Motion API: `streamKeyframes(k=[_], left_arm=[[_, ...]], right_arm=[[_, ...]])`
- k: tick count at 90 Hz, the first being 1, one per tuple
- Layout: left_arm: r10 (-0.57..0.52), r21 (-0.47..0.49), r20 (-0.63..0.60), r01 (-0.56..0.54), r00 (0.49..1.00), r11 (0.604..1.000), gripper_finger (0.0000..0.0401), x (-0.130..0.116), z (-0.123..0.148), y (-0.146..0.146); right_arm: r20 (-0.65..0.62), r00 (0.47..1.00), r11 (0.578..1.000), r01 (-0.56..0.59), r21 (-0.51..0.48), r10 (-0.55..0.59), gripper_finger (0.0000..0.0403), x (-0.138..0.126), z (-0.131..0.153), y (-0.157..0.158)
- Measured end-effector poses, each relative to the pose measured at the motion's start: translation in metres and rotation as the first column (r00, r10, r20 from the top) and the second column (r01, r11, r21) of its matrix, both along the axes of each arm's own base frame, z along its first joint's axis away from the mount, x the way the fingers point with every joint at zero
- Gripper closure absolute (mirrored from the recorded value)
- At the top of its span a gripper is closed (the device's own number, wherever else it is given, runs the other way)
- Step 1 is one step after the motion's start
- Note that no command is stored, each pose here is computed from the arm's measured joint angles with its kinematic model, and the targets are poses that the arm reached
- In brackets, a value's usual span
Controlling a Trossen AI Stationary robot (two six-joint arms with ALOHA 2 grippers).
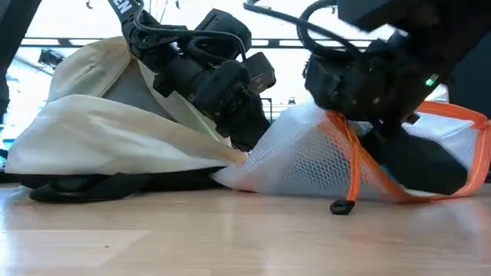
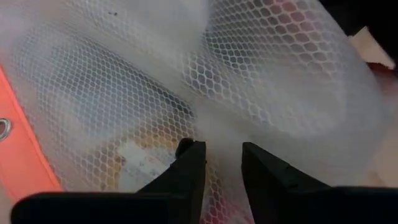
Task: Unpack backpack
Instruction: Remove the white medicine organizer from the zip bag
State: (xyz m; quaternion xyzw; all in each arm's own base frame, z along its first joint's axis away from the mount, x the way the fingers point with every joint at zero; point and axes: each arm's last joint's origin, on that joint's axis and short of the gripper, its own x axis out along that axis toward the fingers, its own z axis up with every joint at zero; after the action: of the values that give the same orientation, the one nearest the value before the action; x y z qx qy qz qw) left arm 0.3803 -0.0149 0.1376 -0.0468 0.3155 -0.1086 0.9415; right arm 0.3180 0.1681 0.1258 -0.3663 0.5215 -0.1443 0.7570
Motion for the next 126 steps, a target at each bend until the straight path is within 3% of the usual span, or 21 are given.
streamKeyframes(k=[22, 49, 63, 83, 94, 106, 118, 126], left_arm=[[-0.008, -0.004, -0.007, 0.008, 1.0, 1.0, 0.0323, 0.0, 0.0, -0.001], [-0.005, 0.0, -0.009, 0.005, 1.0, 1.0, 0.0323, -0.001, -0.001, -0.001], [-0.002, 0.002, -0.009, 0.002, 1.0, 1.0, 0.0323, -0.001, -0.001, 0.0], [0.0, 0.003, -0.009, 0.0, 1.0, 1.0, 0.0323, -0.001, -0.001, 0.0], [0.002, 0.002, -0.009, -0.002, 1.0, 1.0, 0.0323, -0.001, -0.001, 0.0], [0.002, 0.005, -0.01, -0.002, 1.0, 1.0, 0.0323, -0.001, -0.001, -0.002], [-0.003, 0.008, -0.008, 0.003, 1.0, 1.0, 0.0323, -0.001, -0.001, -0.006], [-0.01, 0.008, -0.01, 0.01, 1.0, 1.0, 0.0323, -0.001, -0.001, -0.008]], right_arm=[[-0.021, 0.999, 0.996, -0.042, 0.083, 0.044, 0.0292, 0.0, 0.033, 0.032], [-0.09, 0.995, 0.978, -0.03, 0.207, 0.05, 0.0292, -0.018, 0.064, 0.067], [-0.077, 0.997, 0.983, 0.006, 0.183, 0.008, 0.0292, -0.029, 0.088, 0.079], [0.095, 0.995, 0.994, -0.034, 0.104, 0.024, 0.0292, -0.037, 0.135, 0.095], [0.139, 0.989, 0.999, 0.05, -0.02, -0.046, 0.0292, -0.038, 0.143, 0.078], [0.126, 0.98, 0.984, 0.165, -0.062, -0.156, 0.0293, -0.023, 0.132, 0.043], [0.051, 0.95, 0.944, 0.313, -0.103, -0.31, 0.0293, -0.006, 0.11, -0.006], [0.02, 0.9, 0.891, 0.434, -0.134, -0.435, 0.0293, 0.003, 0.096, -0.048]])
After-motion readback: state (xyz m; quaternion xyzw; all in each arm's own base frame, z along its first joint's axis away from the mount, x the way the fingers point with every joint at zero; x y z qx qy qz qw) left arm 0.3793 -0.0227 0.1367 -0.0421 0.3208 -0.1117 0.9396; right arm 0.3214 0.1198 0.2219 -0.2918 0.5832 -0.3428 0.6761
